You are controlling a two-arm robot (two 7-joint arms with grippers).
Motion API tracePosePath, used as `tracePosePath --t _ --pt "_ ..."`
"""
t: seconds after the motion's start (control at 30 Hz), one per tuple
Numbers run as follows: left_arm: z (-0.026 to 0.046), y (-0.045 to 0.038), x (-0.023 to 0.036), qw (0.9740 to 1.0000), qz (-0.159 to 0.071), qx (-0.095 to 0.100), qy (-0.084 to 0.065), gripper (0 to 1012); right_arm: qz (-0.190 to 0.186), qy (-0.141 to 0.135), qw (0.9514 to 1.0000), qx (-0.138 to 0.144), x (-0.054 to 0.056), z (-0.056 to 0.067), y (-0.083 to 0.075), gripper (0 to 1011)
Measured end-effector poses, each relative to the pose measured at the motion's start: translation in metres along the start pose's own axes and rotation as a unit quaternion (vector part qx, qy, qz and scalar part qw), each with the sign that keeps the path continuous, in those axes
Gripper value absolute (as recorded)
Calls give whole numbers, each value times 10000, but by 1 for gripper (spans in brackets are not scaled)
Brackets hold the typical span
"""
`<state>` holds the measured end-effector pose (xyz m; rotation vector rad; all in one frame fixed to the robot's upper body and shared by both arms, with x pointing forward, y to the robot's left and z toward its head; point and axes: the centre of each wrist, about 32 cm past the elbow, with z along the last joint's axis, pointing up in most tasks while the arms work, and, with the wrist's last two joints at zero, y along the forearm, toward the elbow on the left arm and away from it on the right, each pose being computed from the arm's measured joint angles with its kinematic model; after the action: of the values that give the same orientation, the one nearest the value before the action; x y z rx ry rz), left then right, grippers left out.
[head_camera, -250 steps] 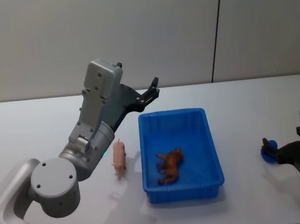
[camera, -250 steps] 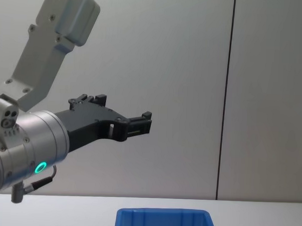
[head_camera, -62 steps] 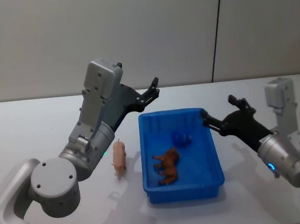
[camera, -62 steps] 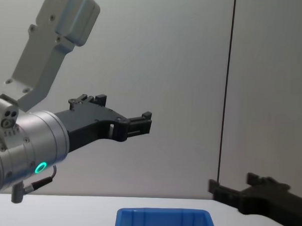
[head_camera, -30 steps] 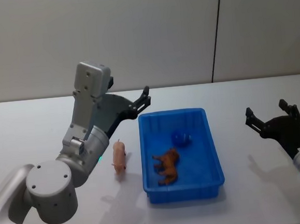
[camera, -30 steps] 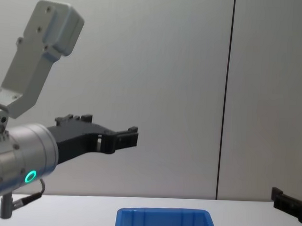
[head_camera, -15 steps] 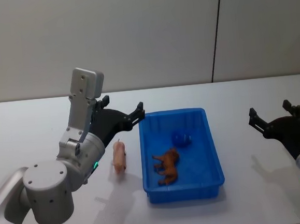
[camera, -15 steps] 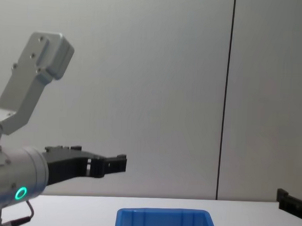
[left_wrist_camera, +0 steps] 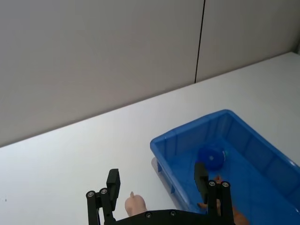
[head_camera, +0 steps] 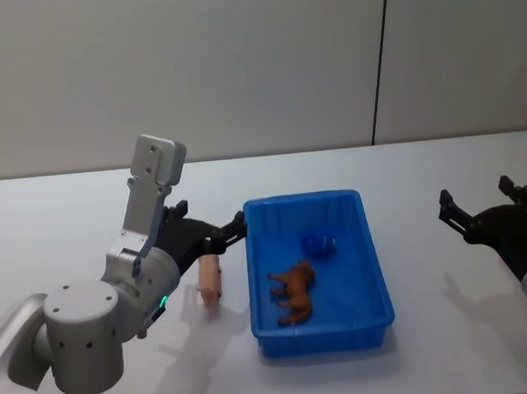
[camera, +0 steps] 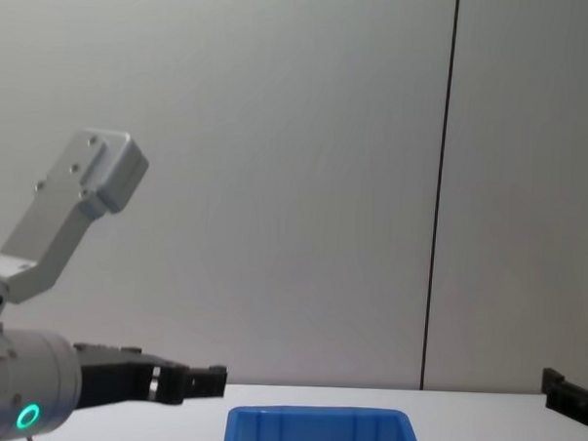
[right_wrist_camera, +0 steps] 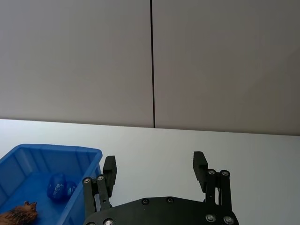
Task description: Pick up the two dolls from the table and place them into the box.
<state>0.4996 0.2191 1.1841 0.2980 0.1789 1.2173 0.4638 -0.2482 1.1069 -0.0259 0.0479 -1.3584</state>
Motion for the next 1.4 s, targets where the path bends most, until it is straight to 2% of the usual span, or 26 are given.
tracePosePath --t 0.23,0.6,1.07,1.4 --pt "-58 -52 33 9996 19 285 19 1001 -4 -2 10000 -1 1 0 -2 1001" --pt "-147 -138 67 9983 17 589 41 1001 -8 -3 10000 -3 1 -1 -4 1001" --pt "-259 -234 106 9962 20 864 82 1001 -9 -3 10000 -3 1 -2 -4 1001" --pt "-305 -303 131 9946 31 1033 46 1001 -9 -2 10000 -4 1 -2 -4 1001"
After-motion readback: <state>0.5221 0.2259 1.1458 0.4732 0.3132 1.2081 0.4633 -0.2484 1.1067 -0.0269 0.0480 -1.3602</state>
